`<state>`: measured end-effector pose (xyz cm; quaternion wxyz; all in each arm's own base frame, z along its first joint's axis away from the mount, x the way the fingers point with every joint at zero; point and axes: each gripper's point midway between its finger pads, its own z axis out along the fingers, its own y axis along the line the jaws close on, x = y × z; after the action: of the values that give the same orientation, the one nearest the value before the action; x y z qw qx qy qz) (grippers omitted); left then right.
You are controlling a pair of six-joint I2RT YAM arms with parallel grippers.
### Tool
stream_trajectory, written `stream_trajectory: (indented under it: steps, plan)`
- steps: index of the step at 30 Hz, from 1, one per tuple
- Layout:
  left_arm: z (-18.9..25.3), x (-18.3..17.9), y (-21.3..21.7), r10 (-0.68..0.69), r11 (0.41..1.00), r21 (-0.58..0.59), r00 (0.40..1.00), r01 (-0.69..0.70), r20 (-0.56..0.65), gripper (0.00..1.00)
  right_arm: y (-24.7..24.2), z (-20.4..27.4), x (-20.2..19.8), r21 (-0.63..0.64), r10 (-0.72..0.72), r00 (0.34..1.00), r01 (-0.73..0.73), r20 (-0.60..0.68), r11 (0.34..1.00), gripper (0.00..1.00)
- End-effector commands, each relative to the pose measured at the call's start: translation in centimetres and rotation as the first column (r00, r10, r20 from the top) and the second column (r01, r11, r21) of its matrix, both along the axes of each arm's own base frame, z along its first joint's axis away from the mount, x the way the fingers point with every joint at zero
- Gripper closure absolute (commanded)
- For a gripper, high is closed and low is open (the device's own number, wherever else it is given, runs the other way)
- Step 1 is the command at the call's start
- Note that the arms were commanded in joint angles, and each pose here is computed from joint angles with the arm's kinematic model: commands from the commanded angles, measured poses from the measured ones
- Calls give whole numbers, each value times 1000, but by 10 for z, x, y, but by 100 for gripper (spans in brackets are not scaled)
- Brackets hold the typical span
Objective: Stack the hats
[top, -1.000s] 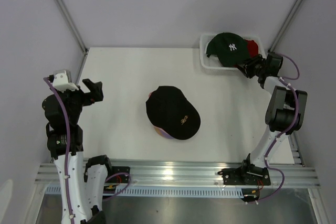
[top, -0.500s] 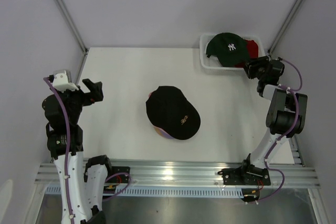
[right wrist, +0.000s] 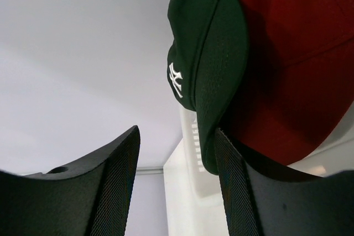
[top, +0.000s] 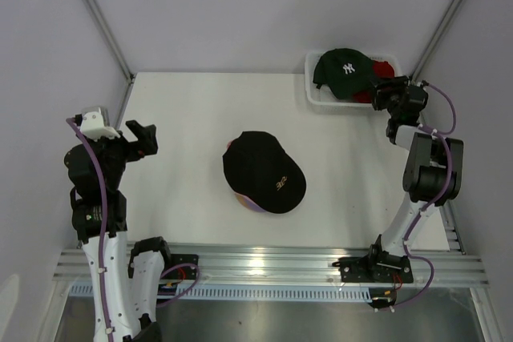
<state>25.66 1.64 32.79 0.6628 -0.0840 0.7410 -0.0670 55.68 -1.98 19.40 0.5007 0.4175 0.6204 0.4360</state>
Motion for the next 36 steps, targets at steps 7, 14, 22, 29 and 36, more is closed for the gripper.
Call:
stream_trajectory:
  steps: [7,14,22,29,36]
  plan:
    - [12,0,4,19,1000,2,999,-19,43,1,3,-14,18,-31,-82,995,81,-63,996,41]
    - [12,0,4,21,1000,3,999,-21,40,1,1,-18,21,-54,-114,990,110,-79,992,41]
    - [11,0,7,34,999,7,999,-34,39,1,5,-12,45,-48,-105,994,104,-11,993,60]
    - [11,0,8,40,999,10,999,-40,36,1,15,30,49,-71,-32,997,37,70,997,100]
    - [13,-1,7,35,999,10,998,-36,44,0,72,173,24,-109,258,897,-234,360,966,100]
